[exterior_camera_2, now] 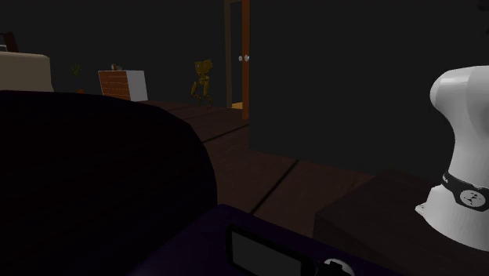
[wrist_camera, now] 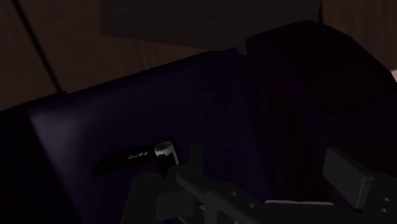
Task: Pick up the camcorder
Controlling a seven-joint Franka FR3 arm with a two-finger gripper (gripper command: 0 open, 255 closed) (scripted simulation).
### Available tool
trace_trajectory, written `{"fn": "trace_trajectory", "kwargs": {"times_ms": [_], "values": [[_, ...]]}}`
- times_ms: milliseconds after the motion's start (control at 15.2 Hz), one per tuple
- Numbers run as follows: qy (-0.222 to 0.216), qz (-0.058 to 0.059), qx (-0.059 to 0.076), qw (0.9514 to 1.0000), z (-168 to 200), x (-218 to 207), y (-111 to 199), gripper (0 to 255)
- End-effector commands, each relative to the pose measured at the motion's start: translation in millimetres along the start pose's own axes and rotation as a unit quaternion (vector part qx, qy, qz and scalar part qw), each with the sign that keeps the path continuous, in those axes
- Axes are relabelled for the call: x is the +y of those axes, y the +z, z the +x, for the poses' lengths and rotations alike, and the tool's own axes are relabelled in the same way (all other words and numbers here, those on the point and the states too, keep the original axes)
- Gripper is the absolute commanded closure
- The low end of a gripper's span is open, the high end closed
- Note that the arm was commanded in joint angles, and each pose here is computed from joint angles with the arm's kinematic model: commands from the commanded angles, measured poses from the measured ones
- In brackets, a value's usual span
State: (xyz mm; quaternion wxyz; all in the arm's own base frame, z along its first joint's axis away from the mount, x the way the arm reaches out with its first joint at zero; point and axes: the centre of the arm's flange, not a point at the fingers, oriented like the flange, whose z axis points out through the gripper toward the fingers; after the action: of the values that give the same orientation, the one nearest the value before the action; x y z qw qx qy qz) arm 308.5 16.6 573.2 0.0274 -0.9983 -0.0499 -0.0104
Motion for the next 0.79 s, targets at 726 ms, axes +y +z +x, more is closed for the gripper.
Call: {"fn": "trace_trajectory", "kwargs": {"times_ms": [726], "values": [[-0.039, 0.0, -0.003, 0.9992, 78.9, 50.5, 111.5, 0]]}}
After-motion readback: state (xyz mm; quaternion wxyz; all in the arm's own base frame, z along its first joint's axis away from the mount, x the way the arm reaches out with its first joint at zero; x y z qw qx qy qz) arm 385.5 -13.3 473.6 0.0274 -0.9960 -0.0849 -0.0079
